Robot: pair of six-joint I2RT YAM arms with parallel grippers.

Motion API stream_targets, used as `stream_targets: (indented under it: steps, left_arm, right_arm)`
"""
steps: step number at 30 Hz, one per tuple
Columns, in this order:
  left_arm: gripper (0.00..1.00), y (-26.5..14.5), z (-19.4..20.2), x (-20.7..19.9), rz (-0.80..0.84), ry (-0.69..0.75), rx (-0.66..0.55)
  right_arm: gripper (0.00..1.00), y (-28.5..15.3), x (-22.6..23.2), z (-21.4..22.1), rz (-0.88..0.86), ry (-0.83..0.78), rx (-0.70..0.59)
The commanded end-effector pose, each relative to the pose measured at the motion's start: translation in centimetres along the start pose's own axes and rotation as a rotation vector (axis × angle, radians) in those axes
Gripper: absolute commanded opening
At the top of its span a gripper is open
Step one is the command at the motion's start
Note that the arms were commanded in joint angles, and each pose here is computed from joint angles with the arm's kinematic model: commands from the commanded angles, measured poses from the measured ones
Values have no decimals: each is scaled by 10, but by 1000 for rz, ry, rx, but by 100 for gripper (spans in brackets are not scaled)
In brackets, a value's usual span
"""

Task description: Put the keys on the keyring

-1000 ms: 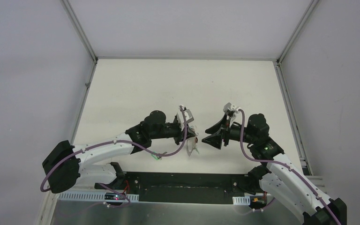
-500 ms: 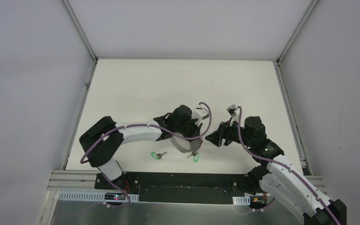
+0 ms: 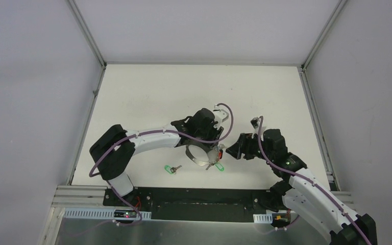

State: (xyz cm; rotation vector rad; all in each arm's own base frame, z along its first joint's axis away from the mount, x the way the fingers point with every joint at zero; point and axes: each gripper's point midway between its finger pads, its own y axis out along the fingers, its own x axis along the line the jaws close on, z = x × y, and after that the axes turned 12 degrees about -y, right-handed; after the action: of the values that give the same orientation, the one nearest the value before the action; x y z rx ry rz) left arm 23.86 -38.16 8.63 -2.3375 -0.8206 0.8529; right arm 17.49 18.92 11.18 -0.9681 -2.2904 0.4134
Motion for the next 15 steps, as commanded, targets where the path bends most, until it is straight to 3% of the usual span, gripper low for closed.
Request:
stream_targets:
  steps: [1,7,15]
  left_arm:
    - [40,-36,-32,3,-62,-49,-133]
    - [49,-64,-21,16,-47,-226,-146]
    - [56,-100,-11,26,-10,-420,-200]
  right_arm:
    - [70,3,-3,-5,30,70,-19]
    - [66,13,0,10,18,147,93]
    - [42,38,13,26,-21,431,249]
